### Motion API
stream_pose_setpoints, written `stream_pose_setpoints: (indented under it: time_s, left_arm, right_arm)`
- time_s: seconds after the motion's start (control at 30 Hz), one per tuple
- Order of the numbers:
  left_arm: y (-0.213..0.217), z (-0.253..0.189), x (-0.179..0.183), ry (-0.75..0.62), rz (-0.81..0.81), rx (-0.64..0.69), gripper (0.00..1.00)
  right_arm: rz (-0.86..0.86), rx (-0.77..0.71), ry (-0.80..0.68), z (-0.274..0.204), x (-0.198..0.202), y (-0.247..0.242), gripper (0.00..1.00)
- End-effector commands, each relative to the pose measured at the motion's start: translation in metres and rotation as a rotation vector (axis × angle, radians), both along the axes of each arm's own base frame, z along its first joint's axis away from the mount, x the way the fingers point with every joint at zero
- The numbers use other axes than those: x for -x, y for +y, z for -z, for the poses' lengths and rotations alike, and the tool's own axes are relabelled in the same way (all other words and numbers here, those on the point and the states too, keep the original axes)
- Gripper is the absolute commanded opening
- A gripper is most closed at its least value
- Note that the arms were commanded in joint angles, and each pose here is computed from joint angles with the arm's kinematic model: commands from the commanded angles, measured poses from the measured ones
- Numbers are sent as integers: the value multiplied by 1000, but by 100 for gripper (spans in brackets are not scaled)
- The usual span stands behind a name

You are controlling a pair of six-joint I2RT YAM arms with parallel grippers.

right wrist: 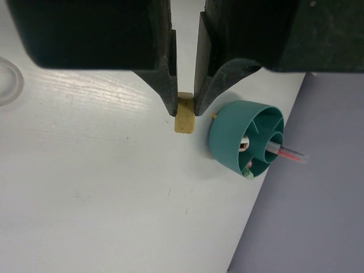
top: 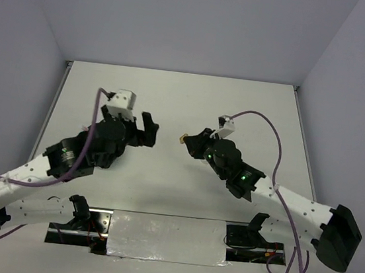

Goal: Sort the stationery into containers
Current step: Pick up the stationery from the center of the board, then place the stationery in the storage box.

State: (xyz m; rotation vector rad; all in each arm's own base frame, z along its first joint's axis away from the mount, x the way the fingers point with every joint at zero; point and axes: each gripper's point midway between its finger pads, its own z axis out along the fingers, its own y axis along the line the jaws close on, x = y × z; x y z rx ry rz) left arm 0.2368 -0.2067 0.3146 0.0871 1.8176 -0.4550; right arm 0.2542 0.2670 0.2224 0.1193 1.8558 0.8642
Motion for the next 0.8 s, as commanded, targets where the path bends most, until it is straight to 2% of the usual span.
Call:
stream_pose_setpoints:
  time_s: [0.0,0.03,0.07,0.1,0.13,0.2,0.23,0.27,0.3,0.37,0.4,0.47,0.77]
  left_arm:
    - [105,-10,12,73,-412,-150,99]
    - [116,-29,16,60,-455,-90,99]
    - [124,-26,18,63,-477,-127,99]
    - [132,-40,21,43,-490,-110,99]
    - [143,-46,23,23,-515,-139,99]
    - [154,-59,26,-5,-538,-136,99]
    - [161,-65,27,-25,-551,-151,99]
    - [167,-69,30,-38,-557,-145,99]
    - [171,-70,31,-49,-547,-173,99]
    - [172,-74,34,-76,-521,-120,99]
    - [173,-73,35,-85,-508,-124,99]
    - [178,-72,37,-106,-517,-78,99]
    - [189,-63,41,-109,-554,-68,99]
  right_arm:
    - [-60,-68,-107,-27,-14,32,0]
    - [-111,-59,-93,-21,-11,52,0]
    - [-134,-56,-103,-22,-8,64,0]
    - [-156,-45,-109,-22,-6,76,0]
    - [-189,-48,-139,-39,1,96,0]
    - [-235,3,-117,-22,5,126,0]
    - [-260,-4,-148,-38,7,143,0]
    - [-289,42,-134,-20,12,162,0]
    - [-299,50,-159,-31,11,176,0]
    - [-316,121,-127,-1,12,200,0]
    - [-324,114,-143,-10,11,212,0]
    - [-337,152,-136,4,13,234,0]
    - [-387,209,-158,24,29,283,0]
